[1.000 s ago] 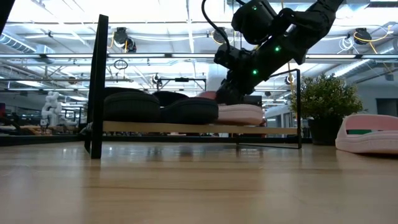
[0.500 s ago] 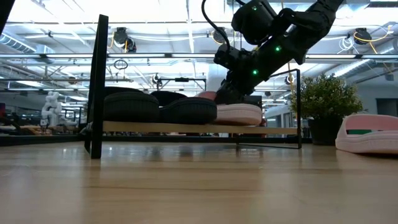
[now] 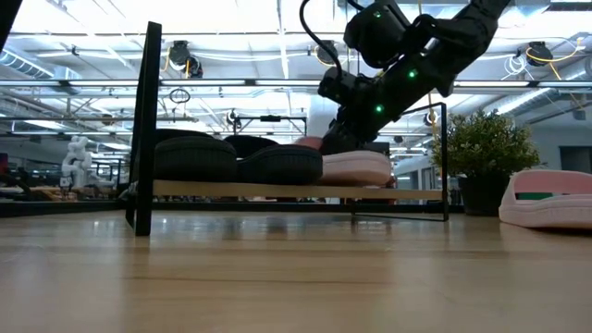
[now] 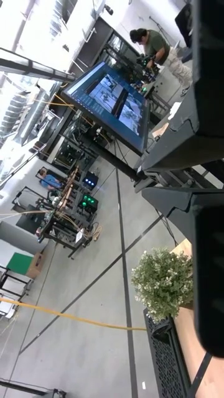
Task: Pick and place slides into the shelf
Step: Put the bottom pink slipper on the shelf
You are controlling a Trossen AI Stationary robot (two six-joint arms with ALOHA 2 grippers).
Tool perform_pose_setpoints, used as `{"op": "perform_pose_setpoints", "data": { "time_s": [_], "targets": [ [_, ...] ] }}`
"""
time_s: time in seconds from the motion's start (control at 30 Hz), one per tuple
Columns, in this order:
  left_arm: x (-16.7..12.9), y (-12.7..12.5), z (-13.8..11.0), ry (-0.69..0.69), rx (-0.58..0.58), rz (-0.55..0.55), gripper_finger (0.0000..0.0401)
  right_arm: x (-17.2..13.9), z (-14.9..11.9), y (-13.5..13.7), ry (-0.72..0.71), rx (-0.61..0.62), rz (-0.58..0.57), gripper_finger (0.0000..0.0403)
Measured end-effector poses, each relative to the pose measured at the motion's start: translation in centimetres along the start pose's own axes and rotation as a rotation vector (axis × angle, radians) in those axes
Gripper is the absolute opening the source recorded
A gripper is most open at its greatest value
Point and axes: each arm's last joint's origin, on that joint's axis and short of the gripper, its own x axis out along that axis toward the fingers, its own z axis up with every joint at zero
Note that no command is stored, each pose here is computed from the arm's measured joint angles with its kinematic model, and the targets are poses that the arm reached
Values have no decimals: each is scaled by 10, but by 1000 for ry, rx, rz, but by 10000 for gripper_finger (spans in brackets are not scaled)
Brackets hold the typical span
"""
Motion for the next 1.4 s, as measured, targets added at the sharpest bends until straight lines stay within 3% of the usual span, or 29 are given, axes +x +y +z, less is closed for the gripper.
{"op": "perform_pose_setpoints", "data": {
  "time_s": [0.57, 0.77, 1.4],
  "targets": [
    [0, 0, 0, -1, -4, 1, 47, -2, 1, 3, -6, 7, 11, 11],
    [0, 0, 0, -3, -6, 0, 47, -3, 2, 4, -29, 26, 80, 14],
    [1, 1, 1, -4, 2, 3, 47, -4, 6, 7, -83, 48, 169, 75]
  ]
}}
